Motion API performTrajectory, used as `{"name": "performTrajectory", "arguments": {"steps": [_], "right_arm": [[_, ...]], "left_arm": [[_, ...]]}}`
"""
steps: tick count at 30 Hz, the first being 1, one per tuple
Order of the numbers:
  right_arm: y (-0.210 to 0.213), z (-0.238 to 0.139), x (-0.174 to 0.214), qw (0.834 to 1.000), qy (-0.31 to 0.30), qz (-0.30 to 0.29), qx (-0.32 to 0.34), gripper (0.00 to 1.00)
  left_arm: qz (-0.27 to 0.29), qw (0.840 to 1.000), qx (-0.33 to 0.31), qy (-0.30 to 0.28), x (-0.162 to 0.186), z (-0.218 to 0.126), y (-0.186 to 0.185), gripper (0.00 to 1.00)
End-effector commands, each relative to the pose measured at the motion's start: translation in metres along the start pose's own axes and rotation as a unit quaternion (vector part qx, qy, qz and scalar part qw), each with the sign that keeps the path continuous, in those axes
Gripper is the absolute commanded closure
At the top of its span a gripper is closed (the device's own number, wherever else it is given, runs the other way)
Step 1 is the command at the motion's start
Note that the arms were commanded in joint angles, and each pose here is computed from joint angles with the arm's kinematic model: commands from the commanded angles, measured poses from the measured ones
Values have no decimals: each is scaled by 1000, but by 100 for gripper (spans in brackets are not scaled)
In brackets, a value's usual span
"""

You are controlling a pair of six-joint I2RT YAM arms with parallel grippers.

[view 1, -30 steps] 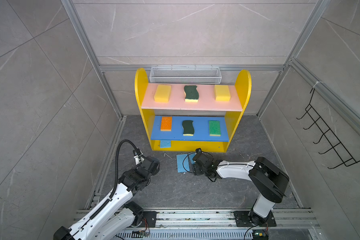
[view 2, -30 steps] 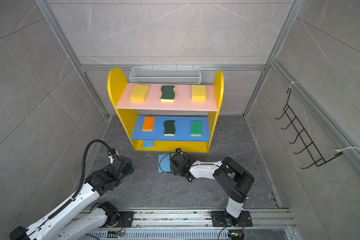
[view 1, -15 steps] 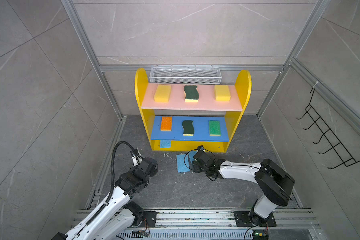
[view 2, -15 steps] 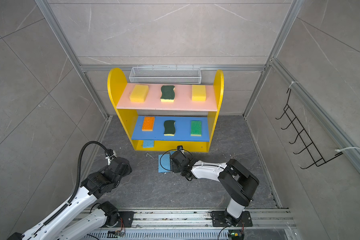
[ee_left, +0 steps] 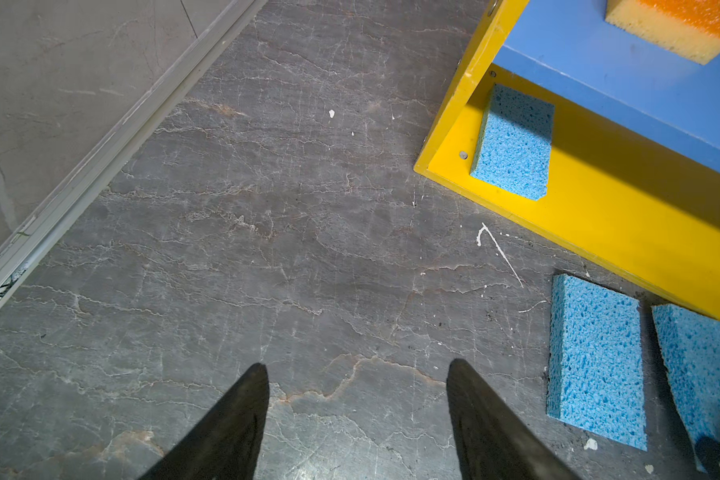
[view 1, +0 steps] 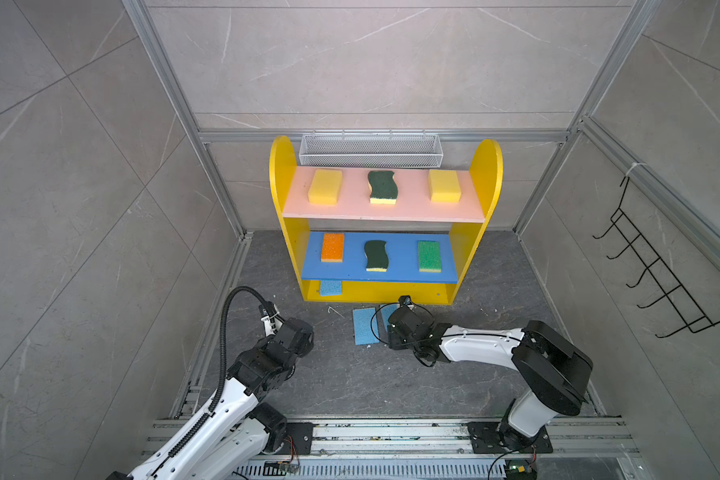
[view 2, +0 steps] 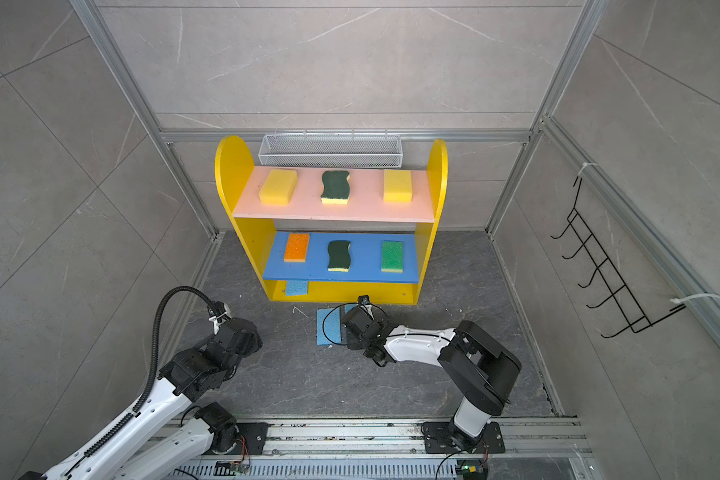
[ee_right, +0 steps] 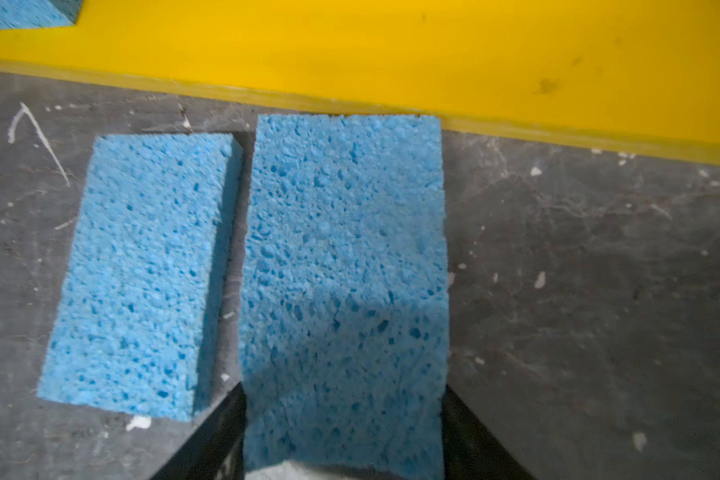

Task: Place and organize the cleaning sponges onto the shelf
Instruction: 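Lift the light-blue sponge with the right gripper toward the yellow shelf base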

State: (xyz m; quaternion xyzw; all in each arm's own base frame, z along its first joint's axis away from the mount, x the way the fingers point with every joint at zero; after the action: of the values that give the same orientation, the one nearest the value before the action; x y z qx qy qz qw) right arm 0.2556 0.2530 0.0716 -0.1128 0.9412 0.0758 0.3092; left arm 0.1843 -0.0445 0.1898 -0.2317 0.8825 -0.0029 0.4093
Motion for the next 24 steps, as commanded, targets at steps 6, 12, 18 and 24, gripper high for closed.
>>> {"name": "performTrajectory", "arguments": {"steps": [6,12,18,24], "right_arm": [[-18,-25,-5,998,-38,5,39,33],[-39,-36,-16,995,-69,14,71,31],[-61,-32,-27,993,-71,24,91,31],[-81,-24,-43,991,-76,26,111,31]], "left_arm": [[2,1000,-8,-9,-2,2,0,29],[-1,1000,-3,-1,1,7,-6,29],[-4,1000,5,-1,1,10,-12,29],[0,1000,2,2,2,12,-13,29]]}}
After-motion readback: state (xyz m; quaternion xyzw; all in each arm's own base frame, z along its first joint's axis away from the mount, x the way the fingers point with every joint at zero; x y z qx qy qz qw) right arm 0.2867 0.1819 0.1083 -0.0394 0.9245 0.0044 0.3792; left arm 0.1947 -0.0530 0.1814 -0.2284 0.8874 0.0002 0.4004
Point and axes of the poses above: each gripper's point midway between its finger pads, its own z axis out along the fingers, its own y axis along the line the jaws close on, x = y × z, the point moved 5 cm from there along -z, back along the fingers, and after that the axes turned 5 degrees about -z, right-handed, at the moved point
